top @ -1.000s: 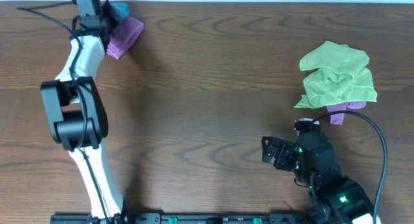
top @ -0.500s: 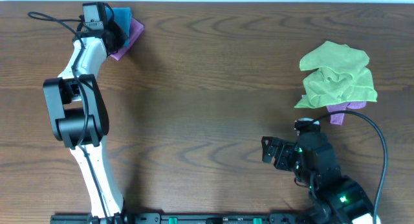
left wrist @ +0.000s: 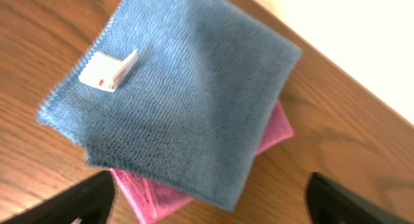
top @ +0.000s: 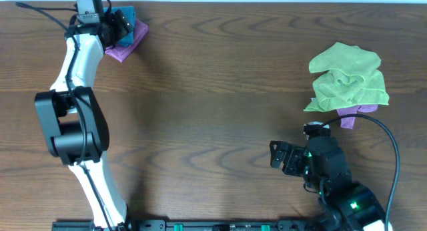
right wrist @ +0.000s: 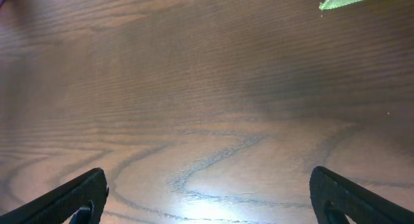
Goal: Fold the cloth
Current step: 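Lower the folded blue cloth onto the pink cloth and open the left gripper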
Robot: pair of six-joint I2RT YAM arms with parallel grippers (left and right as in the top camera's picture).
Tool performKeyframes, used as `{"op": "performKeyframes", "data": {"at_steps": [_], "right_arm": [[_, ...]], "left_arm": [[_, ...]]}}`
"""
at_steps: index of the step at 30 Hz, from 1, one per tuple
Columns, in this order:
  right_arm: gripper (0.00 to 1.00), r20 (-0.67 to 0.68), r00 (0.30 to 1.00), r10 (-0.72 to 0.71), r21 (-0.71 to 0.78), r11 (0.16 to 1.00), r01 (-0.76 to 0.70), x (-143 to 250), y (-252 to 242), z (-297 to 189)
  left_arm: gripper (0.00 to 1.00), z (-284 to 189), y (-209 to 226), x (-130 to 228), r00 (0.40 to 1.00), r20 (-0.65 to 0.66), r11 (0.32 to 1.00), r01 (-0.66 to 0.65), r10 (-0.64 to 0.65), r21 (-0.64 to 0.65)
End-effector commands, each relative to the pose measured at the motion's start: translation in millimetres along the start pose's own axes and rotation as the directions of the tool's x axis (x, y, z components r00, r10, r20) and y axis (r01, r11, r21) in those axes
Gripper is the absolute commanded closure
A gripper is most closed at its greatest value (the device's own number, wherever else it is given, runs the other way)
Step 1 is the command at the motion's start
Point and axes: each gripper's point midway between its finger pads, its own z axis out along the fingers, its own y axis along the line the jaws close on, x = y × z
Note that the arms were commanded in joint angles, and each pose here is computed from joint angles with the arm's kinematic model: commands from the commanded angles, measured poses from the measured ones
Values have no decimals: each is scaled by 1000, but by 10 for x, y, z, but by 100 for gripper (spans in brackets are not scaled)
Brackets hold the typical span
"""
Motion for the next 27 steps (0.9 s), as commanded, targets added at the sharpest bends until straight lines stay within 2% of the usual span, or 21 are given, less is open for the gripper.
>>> {"op": "performKeyframes", "data": {"at_steps": [1,9,18,27], "right_arm": [[1,0,1000,20,7,1000,-20,5,-22,7],[1,1,1000,20,8,1000,-20,4,-22,7],[1,1,1000,20,7,1000,-20,4,-21,7],[1,1,1000,20,8,1000,-20,4,-22,7]], "left_arm": [[5,-304,-109,-198,998,53,1000,-26,26,16],[5,-826,-126,-179,996,22,996,-86,86,-1],[5,-1546,-133,-98,996,-5,996,-85,85,-8],[5,-2313,-23,186,994,-69,996,-83,80,-35]]}}
